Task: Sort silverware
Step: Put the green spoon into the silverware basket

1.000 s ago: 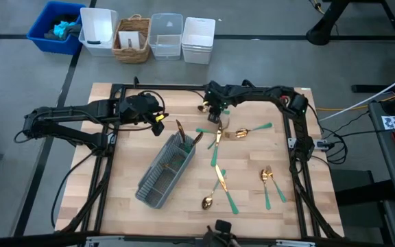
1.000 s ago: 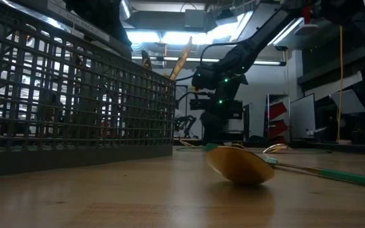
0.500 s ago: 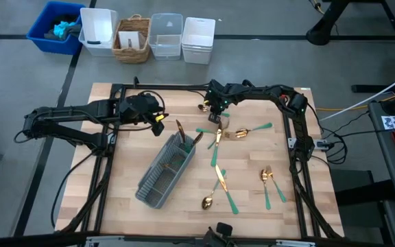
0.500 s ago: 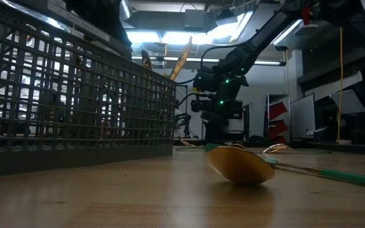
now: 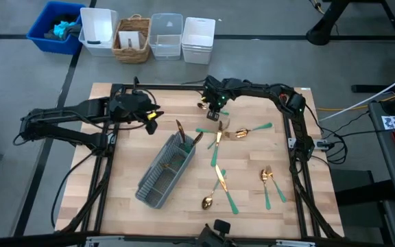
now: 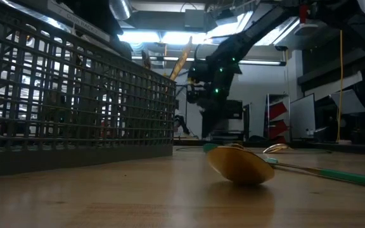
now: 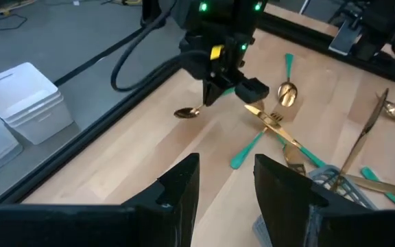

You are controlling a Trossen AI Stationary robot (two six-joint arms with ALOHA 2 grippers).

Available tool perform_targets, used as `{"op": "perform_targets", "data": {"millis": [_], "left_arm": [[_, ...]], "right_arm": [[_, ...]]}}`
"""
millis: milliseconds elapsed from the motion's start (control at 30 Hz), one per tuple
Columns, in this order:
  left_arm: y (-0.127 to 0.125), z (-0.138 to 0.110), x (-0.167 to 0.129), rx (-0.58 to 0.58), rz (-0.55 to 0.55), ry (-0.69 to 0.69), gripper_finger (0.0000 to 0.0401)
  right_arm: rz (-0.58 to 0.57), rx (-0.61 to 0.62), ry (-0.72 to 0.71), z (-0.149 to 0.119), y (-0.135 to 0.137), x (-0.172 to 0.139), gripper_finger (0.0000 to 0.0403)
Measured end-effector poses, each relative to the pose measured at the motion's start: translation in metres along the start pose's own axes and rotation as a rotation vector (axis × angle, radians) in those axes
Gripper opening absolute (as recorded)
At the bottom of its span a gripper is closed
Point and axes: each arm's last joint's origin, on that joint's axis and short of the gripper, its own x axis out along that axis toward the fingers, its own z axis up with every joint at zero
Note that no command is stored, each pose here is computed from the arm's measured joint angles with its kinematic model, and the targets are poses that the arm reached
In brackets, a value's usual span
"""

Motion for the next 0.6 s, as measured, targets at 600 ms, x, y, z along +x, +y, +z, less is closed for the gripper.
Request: {"op": "perform_targets", "data": {"millis": [600], "left_arm": [[0.005,-0.037,-0.025,-0.003,-0.036,0.129,0.0129]], "right_arm": [[-0.065,-0.031,-0.229,0.070,0.000,-0.150,0.0006]]}}
